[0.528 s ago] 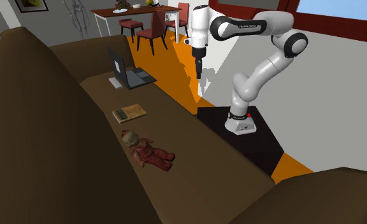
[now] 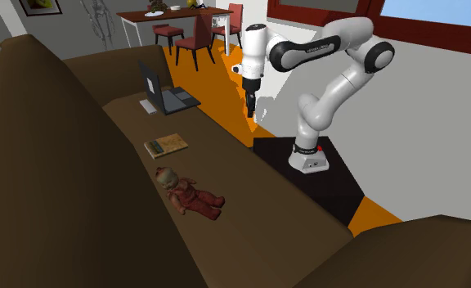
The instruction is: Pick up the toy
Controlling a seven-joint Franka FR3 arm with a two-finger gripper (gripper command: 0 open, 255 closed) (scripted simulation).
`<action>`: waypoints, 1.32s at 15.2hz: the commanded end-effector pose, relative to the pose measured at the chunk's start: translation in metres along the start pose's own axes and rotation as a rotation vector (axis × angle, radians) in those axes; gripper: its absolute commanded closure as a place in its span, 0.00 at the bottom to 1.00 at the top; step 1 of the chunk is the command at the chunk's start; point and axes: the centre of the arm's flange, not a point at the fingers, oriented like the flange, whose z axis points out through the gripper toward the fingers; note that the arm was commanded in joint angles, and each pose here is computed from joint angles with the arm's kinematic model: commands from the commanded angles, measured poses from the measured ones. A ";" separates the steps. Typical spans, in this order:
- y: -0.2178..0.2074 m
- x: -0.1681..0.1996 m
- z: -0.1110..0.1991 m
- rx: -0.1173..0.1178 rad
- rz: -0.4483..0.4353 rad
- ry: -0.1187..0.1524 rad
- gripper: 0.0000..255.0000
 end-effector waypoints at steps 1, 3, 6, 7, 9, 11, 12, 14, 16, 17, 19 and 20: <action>-0.021 0.008 0.014 -0.006 -0.017 0.020 0.00; -0.042 0.014 0.029 -0.013 -0.035 0.037 0.00; -0.073 0.023 0.052 -0.023 -0.060 0.063 0.00; -0.084 0.026 0.060 -0.026 -0.069 0.071 0.00; -0.105 0.032 0.075 -0.033 -0.086 0.089 0.00; -0.126 0.037 0.090 -0.040 -0.103 0.106 0.00; -0.136 0.040 0.097 -0.044 -0.112 0.115 0.00; -0.157 0.046 0.113 -0.050 -0.129 0.132 0.00; -0.178 0.051 0.128 -0.057 -0.147 0.149 0.00; -0.188 0.054 0.136 -0.061 -0.155 0.158 0.00; -0.209 0.060 0.151 -0.068 -0.172 0.175 0.00; -0.220 0.062 0.159 -0.071 -0.181 0.184 0.00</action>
